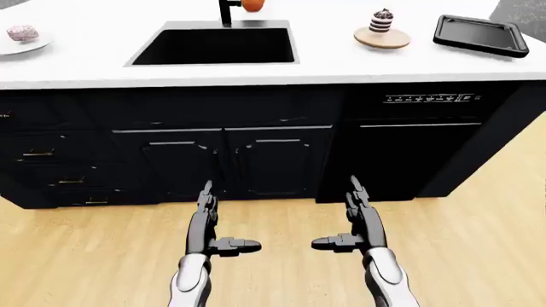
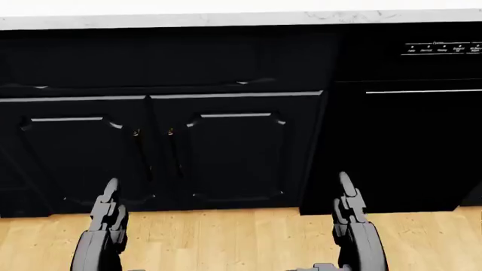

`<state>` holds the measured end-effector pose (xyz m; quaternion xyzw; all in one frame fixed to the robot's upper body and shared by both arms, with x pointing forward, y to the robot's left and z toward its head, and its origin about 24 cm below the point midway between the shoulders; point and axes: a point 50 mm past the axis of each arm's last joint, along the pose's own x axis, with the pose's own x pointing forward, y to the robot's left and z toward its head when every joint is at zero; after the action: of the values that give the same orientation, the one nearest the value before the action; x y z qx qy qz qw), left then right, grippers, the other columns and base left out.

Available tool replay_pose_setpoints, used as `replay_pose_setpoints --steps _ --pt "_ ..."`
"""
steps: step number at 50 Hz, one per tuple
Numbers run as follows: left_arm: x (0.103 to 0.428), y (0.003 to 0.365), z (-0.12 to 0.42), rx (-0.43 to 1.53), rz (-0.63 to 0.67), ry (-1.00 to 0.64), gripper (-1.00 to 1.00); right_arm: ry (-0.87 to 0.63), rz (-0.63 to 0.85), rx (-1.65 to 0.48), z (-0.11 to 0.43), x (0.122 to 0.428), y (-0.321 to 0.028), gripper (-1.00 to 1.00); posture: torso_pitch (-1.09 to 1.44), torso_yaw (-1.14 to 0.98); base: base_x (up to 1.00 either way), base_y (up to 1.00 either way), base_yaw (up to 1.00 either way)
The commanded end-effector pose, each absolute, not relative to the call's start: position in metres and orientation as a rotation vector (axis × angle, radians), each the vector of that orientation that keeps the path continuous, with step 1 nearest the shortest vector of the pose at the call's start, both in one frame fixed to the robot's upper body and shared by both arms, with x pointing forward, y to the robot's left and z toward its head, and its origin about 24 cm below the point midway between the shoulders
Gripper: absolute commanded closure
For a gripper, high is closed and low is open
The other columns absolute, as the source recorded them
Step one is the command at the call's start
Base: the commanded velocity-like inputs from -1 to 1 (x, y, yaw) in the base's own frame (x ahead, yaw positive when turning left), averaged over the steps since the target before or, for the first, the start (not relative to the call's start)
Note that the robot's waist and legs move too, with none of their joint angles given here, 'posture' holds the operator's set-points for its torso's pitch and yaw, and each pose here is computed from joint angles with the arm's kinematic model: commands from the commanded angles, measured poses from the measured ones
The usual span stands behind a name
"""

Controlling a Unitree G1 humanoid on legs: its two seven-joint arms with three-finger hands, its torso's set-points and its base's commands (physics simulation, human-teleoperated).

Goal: Move the dessert items from the plate to the tray.

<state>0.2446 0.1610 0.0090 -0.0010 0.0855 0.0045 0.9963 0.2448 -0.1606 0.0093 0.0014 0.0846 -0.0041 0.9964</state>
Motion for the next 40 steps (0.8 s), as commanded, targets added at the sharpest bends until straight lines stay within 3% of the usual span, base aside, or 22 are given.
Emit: replay_pose_setpoints --steps 1,12,21,28,40 --pt "0.252 0.159 0.042 0.02 0.002 -0.001 -1.0 0.008 -0.005 -0.011 0.038 0.255 -0.158 -1.0 0.0 0.0 0.0 0.0 0.0" --pt "0.256 0.154 0.066 0.029 -0.038 -0.023 -1.0 -0.001 -0.009 0.018 0.052 0.264 -0.162 -1.0 0.0 0.0 0.0 0.0 0.0" --pt "0.259 0.161 0.146 0.019 -0.09 -0.04 -1.0 -0.043 0.027 -0.045 0.123 0.274 -0.166 -1.0 0.0 0.0 0.0 0.03 0.0" --pt "0.256 0.175 0.195 0.032 -0.071 -0.075 -1.0 -0.095 0.051 -0.04 0.165 0.279 -0.165 -1.0 0.0 0.0 0.0 0.83 0.0" --pt "0.265 0.173 0.211 0.035 -0.096 -0.078 -1.0 -0.114 0.087 -0.021 0.185 0.294 -0.157 -1.0 0.0 0.0 0.0 0.87 0.0"
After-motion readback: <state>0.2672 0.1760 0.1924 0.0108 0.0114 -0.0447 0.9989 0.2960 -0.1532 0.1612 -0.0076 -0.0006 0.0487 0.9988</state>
